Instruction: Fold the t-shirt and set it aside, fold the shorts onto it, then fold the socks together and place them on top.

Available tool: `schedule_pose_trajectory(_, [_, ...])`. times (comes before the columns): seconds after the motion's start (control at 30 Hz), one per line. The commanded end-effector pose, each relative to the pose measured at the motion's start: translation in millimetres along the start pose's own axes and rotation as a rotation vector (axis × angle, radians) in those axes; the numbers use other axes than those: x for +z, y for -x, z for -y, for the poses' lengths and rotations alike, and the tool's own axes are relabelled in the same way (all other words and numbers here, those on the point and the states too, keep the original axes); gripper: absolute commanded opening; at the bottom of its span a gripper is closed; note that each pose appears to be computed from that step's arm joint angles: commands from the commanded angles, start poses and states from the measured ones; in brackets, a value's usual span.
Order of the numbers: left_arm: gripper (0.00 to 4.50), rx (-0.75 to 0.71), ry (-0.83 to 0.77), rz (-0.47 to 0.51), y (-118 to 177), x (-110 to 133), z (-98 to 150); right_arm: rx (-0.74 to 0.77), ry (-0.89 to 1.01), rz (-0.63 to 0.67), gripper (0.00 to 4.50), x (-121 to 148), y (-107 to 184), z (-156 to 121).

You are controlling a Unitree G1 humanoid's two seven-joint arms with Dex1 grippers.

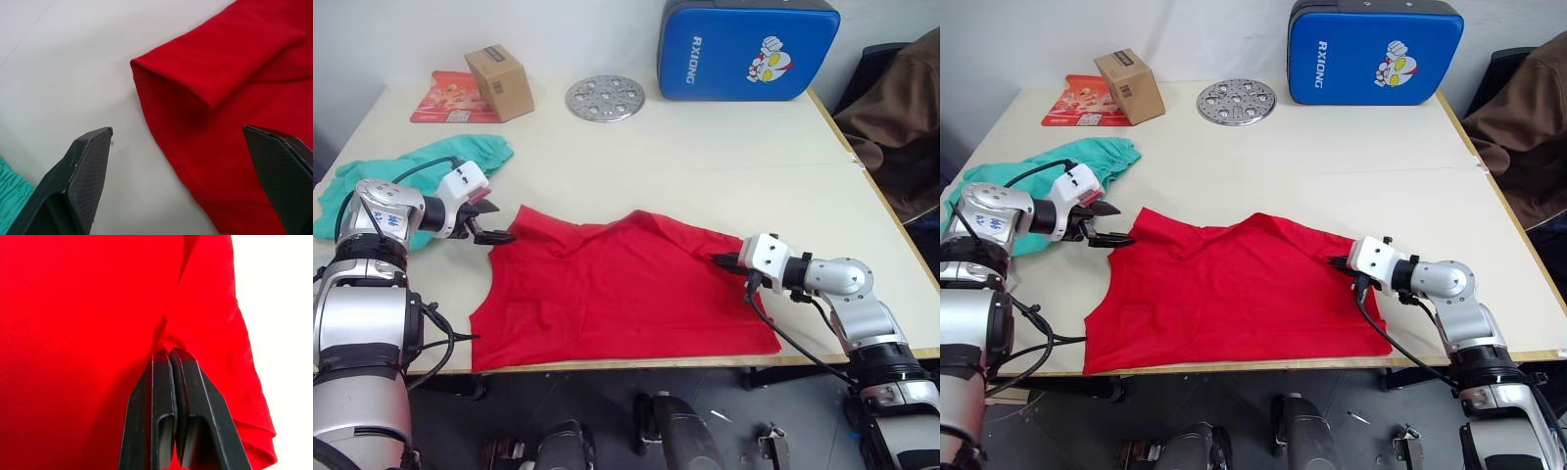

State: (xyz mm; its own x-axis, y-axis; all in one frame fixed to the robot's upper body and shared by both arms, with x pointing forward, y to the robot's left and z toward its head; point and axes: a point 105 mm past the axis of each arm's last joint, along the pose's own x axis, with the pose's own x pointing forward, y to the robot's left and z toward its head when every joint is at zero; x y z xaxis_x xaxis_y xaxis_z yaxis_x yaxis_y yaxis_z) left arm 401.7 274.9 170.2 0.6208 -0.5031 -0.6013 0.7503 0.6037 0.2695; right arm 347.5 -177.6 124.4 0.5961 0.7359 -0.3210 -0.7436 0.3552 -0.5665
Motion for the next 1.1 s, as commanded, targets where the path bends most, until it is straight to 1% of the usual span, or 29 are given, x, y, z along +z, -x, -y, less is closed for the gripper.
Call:
schedule_pose_trajectory(0.03, [4.47, 0.018, 0.001, 0.039, -2, 4, -1, -0.016, 0.025, 0.016, 0.0, 7, 3, 5])
schedule_pose_trajectory(0.33, [4.47, 0.003, -0.011, 0.079, -21, 13, 7, -0.019, 0.018, 0.012, 0.0, 6, 3, 5])
schedule_pose_trajectory(0.43, [3.84, 0.007, -0.011, 0.078, -22, 13, 7, -0.02, 0.015, 0.009, 0.0, 5, 3, 5])
schedule_pose_trajectory(0.47, [3.55, 0.008, -0.008, 0.078, -22, 12, 7, -0.02, 0.014, 0.008, 0.0, 5, 3, 5])
schedule_pose_trajectory(0.63, [1.83, -0.005, 0.022, 0.074, -23, 10, 9, -0.024, 0.009, 0.009, 0.0, 5, 3, 4])
schedule_pose_trajectory(0.67, [1.49, -0.014, 0.038, 0.075, -24, 10, 10, -0.025, 0.008, 0.01, 0.0, 5, 3, 4])
schedule_pose_trajectory(0.7, [1.23, -0.036, 0.087, 0.075, -24, 10, 11, -0.026, 0.006, 0.011, 0.0, 5, 3, 4])
schedule_pose_trajectory(0.8, [0.19, -0.122, 0.212, 0.059, -21, 12, 18, -0.027, 0.005, 0.014, 0.0, 6, 3, 4])
schedule_pose_trajectory(0.83, [0.01, -0.15, 0.252, 0.056, -20, 14, 20, -0.028, 0.005, 0.015, 0.0, 6, 2, 4])
schedule_pose_trajectory(0.9, [0.01, -0.174, 0.345, 0.067, -17, 19, 21, -0.028, 0.004, 0.017, 0.0, 7, 2, 4])
schedule_pose_trajectory(1.0, [0.01, -0.188, 0.471, 0.113, -11, 30, 20, -0.028, 0.002, 0.02, 0.0, 7, 1, 3])
schedule_pose_trajectory(1.1, [0.01, -0.175, 0.541, 0.148, -5, 36, 16, -0.027, 0.0, 0.021, 0.0, 6, 0, 2])
